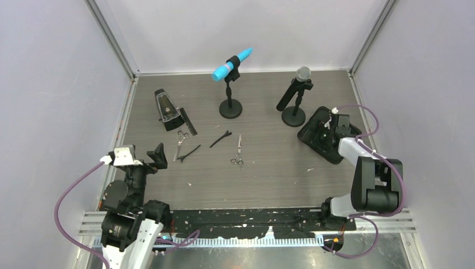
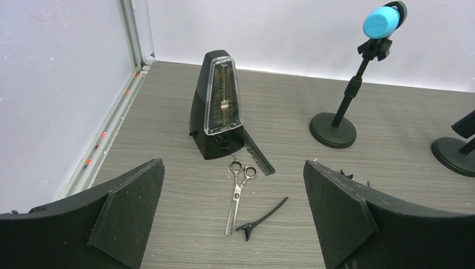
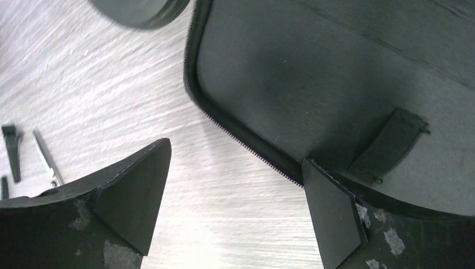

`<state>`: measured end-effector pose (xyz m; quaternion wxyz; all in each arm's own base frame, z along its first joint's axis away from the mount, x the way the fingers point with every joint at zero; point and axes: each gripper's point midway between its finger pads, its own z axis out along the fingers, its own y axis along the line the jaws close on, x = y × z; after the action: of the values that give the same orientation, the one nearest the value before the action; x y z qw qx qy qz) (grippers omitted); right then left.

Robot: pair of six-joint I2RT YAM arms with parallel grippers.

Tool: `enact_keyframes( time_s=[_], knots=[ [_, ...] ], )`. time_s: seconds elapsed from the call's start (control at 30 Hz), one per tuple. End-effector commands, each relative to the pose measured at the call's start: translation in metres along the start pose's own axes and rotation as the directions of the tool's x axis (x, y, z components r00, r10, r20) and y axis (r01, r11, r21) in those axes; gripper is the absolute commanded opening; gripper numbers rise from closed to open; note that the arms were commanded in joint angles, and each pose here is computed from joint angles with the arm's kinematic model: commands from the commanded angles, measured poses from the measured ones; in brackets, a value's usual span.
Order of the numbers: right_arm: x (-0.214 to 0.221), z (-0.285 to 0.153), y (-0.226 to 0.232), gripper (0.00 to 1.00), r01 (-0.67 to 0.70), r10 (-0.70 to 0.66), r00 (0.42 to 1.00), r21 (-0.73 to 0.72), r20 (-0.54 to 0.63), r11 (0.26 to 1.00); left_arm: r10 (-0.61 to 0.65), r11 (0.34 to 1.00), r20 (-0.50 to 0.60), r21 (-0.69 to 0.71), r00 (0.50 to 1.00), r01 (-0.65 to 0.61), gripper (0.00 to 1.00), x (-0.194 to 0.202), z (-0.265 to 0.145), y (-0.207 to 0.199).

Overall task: Sort the hair-cutting tools
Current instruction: Move the hairdressing tool bag to the center of the board.

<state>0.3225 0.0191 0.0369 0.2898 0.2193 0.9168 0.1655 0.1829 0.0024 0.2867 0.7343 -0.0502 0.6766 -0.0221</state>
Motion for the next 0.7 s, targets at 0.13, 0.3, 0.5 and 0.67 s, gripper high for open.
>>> enact_keyframes(
  time_s=[0.13,0.3,0.5,0.67],
  knots=[
    [0.112,-0.021,0.040,0.95,0.080,-0.109,0.956,-0.115,-0.271,0.990,-0.013,1.000,0.019,0.022,1.000,0.012,1.00,-0.009,0.003,-0.005],
    [0.160,-0.039,0.066,0.95,0.124,-0.192,0.925,-0.217,-0.327,0.968,-0.008,0.999,0.001,0.035,1.000,0.008,1.00,-0.006,0.006,-0.009],
    [0.206,-0.050,0.102,0.95,0.247,-0.383,0.845,-0.363,-0.374,0.899,-0.003,0.999,-0.016,0.045,1.000,0.004,1.00,-0.003,0.008,-0.011],
    [0.231,-0.056,0.125,0.95,0.336,-0.541,0.738,-0.476,-0.402,0.813,0.005,0.998,-0.046,0.058,0.999,-0.002,1.00,0.003,0.012,-0.015]
  ],
)
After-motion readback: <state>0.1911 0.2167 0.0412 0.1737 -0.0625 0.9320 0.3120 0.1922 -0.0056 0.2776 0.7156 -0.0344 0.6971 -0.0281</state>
